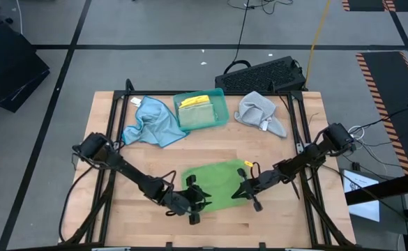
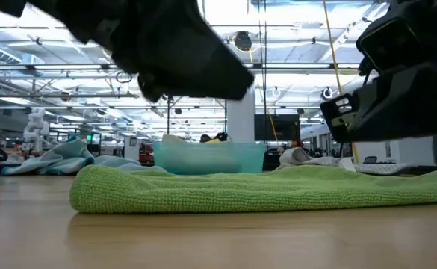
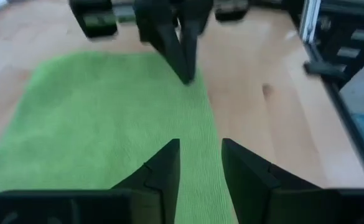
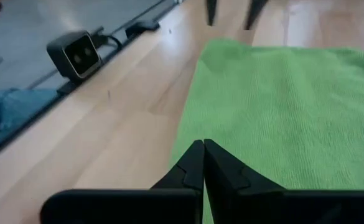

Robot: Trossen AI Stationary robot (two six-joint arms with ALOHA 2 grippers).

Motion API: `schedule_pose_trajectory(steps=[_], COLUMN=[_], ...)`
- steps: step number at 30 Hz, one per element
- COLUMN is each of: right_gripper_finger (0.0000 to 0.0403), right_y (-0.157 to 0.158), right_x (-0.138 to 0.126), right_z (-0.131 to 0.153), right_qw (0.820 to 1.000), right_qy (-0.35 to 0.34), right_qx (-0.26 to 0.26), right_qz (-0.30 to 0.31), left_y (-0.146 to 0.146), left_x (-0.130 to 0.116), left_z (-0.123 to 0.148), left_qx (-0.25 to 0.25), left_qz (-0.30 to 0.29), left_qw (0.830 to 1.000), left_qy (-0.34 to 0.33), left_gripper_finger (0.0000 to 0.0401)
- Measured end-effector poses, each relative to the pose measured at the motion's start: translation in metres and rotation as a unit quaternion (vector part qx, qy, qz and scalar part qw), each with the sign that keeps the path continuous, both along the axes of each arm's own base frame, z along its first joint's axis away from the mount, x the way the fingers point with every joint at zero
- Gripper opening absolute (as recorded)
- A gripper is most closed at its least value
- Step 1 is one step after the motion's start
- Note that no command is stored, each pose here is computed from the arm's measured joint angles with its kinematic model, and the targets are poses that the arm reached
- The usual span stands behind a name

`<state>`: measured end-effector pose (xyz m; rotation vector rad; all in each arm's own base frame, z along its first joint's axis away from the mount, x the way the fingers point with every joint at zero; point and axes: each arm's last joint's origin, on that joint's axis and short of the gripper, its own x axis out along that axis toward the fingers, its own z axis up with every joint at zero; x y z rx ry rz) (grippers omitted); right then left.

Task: Fold microfiber towels
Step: Fold the green microfiber cloth

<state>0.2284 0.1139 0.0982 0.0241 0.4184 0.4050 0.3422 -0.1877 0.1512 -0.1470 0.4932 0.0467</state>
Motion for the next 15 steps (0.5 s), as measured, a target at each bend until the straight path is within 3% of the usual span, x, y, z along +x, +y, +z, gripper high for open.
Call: schedule_pose_trajectory(steps=[10, 15], right_gripper_finger=[0.0002, 0.0002], right_y=[0.000, -0.001], right_x=[0.000, -0.001], right_z=[-0.001, -0.004], right_qw=[1.000, 0.999], right_qy=[0.009, 0.030], right_qx=[0.004, 0.018], right_qz=[-0.004, -0.025], left_y=[-0.017, -0.025], left_x=[-0.005, -0.009], left_z=[-0.032, -0.034], left_qx=[-0.038, -0.046], left_qz=[0.038, 0.045], left_qw=[0.998, 0.998], left_qy=[0.010, 0.008], left_gripper_finger=[0.0122, 0.0122])
